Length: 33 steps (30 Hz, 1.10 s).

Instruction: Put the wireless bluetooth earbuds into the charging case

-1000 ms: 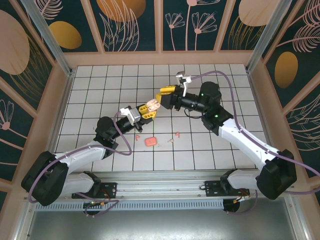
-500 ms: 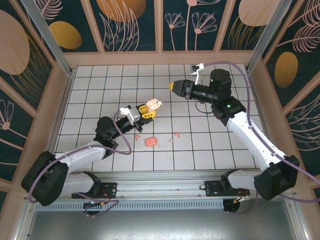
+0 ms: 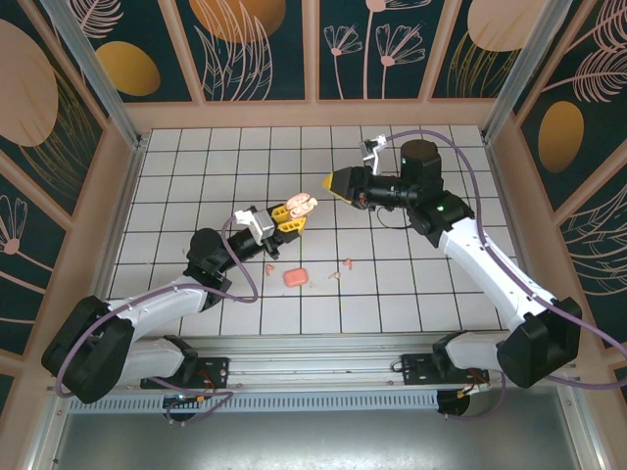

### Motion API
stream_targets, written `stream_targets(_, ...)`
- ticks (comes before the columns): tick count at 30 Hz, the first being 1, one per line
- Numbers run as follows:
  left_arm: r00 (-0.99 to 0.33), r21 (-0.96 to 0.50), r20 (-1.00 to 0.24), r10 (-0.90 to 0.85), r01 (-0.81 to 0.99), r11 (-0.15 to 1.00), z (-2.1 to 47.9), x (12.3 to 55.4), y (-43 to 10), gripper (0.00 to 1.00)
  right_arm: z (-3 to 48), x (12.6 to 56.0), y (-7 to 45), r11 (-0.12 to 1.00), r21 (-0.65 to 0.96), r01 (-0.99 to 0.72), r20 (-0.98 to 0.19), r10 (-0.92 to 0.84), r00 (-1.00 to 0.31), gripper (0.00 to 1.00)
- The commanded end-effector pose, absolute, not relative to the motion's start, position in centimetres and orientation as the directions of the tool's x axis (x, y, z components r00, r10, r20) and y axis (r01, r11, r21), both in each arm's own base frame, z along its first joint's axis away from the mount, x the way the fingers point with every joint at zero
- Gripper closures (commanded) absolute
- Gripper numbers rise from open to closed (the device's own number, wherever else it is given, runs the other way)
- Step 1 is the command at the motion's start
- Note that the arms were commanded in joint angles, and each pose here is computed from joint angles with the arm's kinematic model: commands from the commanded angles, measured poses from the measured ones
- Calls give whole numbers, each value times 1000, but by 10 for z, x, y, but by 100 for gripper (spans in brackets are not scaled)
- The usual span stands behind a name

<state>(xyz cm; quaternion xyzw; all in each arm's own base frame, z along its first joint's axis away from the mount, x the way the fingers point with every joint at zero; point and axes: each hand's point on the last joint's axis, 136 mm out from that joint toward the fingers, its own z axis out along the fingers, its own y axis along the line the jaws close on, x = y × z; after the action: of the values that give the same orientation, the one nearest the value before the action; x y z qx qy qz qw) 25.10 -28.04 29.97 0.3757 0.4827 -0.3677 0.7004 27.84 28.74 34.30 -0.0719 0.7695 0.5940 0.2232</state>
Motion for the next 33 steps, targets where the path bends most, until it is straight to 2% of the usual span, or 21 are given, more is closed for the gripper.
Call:
stream_targets(1,303,183,-932,-201,869,459,324,249,-278,87,347,272,295,244,887,-393,-431,125,-894,66)
stream_targets(12,310,187,-929,-202,864,468,328,250,-278,87,343,264,300,227,891,-392,-422,101,-901,75)
stream_targets(33,308,177,-932,-192,848,499,327,259,-277,87,346,256,307,191,889,-416,-435,70,-898,85)
